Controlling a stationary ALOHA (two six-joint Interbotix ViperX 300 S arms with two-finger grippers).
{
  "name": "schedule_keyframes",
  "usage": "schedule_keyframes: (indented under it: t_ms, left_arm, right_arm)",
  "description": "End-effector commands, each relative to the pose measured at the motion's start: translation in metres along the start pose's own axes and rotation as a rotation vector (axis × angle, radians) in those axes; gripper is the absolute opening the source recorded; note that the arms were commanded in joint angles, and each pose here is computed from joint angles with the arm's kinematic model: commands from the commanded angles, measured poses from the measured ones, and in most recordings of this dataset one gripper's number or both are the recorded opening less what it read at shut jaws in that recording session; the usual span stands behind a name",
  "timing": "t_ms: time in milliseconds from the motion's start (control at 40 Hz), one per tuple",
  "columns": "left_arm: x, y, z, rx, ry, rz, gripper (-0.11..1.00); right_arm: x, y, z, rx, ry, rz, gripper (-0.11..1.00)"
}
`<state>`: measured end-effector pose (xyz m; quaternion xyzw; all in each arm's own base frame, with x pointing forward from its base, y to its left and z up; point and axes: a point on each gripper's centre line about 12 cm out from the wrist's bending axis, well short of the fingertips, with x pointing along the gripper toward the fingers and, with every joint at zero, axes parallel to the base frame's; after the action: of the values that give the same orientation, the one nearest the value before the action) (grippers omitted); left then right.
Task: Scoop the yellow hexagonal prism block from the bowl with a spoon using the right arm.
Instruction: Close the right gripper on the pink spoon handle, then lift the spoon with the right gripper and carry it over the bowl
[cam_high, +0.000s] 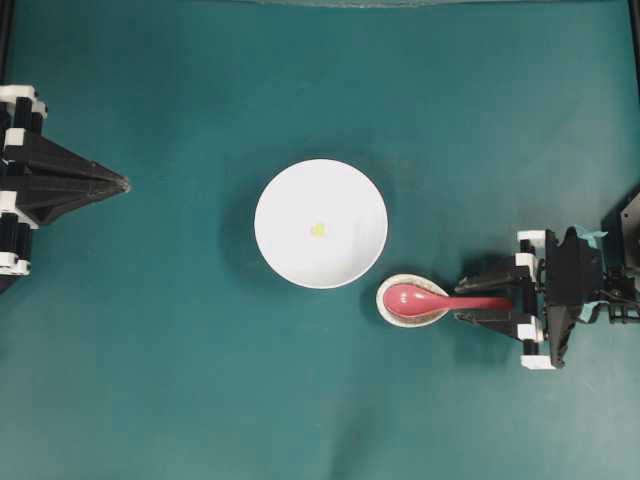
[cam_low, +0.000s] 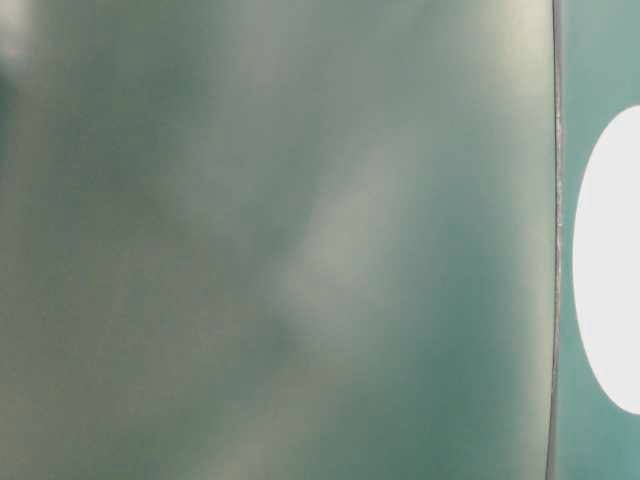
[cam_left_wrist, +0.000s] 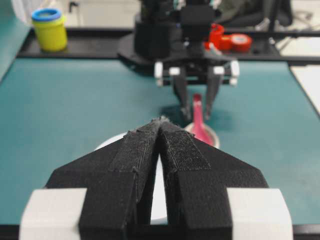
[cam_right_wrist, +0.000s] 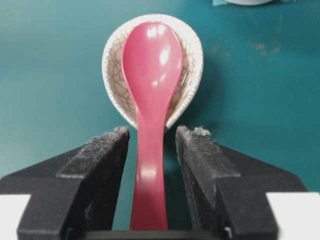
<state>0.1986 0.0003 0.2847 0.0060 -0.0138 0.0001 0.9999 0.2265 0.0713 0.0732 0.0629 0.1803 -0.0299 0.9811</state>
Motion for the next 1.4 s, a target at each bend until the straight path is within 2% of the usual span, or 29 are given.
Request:
schedule_keyframes:
  t_ms: [0, 350, 975, 1375]
  left_arm:
    - [0.003, 0.0, 0.01, 0.006, -0.023, 0.001, 0.03]
    - [0.003, 0.0, 0.01, 0.006, -0.023, 0.001, 0.03]
    - [0.003, 0.0, 0.01, 0.006, -0.025, -0.001, 0.03]
    - [0.002, 0.0, 0.012, 0.005, -0.031, 0.001, 0.03]
  right_arm:
    - [0.001, 0.003, 0.005, 0.005, -0.027, 0.01, 0.48]
    - [0.001, 0.003, 0.004, 0.006, -0.019, 0.008, 0.28]
    - [0.002, 0.004, 0.004, 0.007, -0.012, 0.01, 0.26]
    - [-0.006, 0.007, 0.028, 0.03, -0.088, 0.035, 0.24]
